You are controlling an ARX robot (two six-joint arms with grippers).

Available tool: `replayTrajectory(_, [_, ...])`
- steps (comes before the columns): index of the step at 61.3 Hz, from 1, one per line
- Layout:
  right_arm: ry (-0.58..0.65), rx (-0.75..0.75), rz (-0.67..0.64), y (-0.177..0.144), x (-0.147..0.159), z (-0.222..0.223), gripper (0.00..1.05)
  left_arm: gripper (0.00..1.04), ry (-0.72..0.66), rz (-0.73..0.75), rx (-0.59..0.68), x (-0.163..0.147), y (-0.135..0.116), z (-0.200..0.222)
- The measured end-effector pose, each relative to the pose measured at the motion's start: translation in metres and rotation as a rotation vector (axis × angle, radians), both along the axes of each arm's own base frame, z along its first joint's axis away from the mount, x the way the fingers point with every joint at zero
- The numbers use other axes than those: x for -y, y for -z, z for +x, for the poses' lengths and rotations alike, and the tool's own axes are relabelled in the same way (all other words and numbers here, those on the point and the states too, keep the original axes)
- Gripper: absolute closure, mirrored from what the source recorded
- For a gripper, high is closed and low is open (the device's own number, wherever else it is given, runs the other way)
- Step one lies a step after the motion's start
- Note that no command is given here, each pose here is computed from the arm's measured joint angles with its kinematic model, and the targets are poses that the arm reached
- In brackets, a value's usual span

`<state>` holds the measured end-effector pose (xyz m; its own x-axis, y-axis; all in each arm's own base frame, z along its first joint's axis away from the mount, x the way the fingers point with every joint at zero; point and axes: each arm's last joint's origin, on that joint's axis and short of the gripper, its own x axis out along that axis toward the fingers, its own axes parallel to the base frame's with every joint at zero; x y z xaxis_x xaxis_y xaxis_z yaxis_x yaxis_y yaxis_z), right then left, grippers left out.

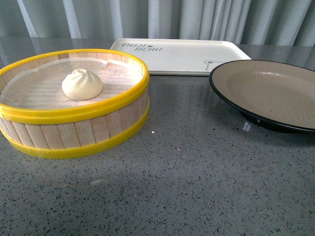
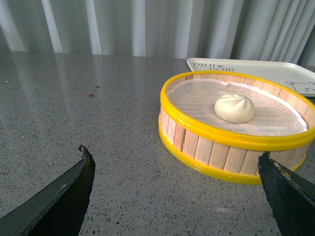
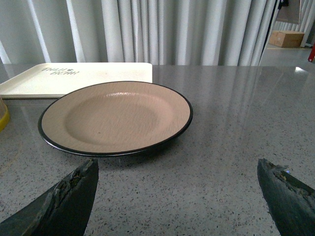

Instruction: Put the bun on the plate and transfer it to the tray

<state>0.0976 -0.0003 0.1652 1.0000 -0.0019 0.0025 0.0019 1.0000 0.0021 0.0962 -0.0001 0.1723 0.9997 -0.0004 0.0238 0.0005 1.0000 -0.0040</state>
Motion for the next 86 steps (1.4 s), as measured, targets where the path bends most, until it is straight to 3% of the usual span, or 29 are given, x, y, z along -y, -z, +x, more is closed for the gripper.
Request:
replayTrajectory(2, [0.000,0.000,0.000,0.000,0.000,0.000,0.09,0.07,-0.010,-0.014,-0.032,0.000,0.001,0.001])
replayTrajectory(7, [0.000,0.000,0.000,0.000,0.000,0.000,0.09,0.07,-0.186,-0.115,-0.292,-0.001,0.003,0.002])
replayTrajectory(12, [0.000,0.000,0.000,0.000,0.000,0.000,0.09,0.07,-0.262,-0.194,-0.379,-0.001,0.006,0.004])
replayTrajectory(24, [0.000,0.000,0.000,0.000,0.000,0.000,0.09,0.07,-0.290,-0.293,-0.284,0.000,-0.009,0.007])
replayTrajectory(34, [0.000,0.000,0.000,0.000,0.000,0.000,0.09,0.07,-0.278,-0.279,-0.264,0.008,-0.015,0.019])
replayTrajectory(47, [0.000,0.000,0.000,0.000,0.000,0.000,0.09,0.07,-0.224,-0.265,-0.206,0.021,-0.050,0.059])
replayTrajectory(60, [0.000,0.000,0.000,0.000,0.000,0.000,0.09,0.07,-0.144,-0.263,-0.267,0.040,-0.088,0.111])
replayTrajectory(70, [0.000,0.000,0.000,0.000,0.000,0.000,0.09,0.07,-0.051,-0.224,-0.301,0.074,-0.129,0.156])
replayTrajectory(77, [0.000,0.000,0.000,0.000,0.000,0.000,0.09,0.07,0.016,-0.161,-0.359,0.099,-0.133,0.174])
replayTrajectory(86, [0.000,0.000,0.000,0.000,0.000,0.000,0.09,0.07,0.071,-0.061,-0.441,0.125,-0.117,0.186])
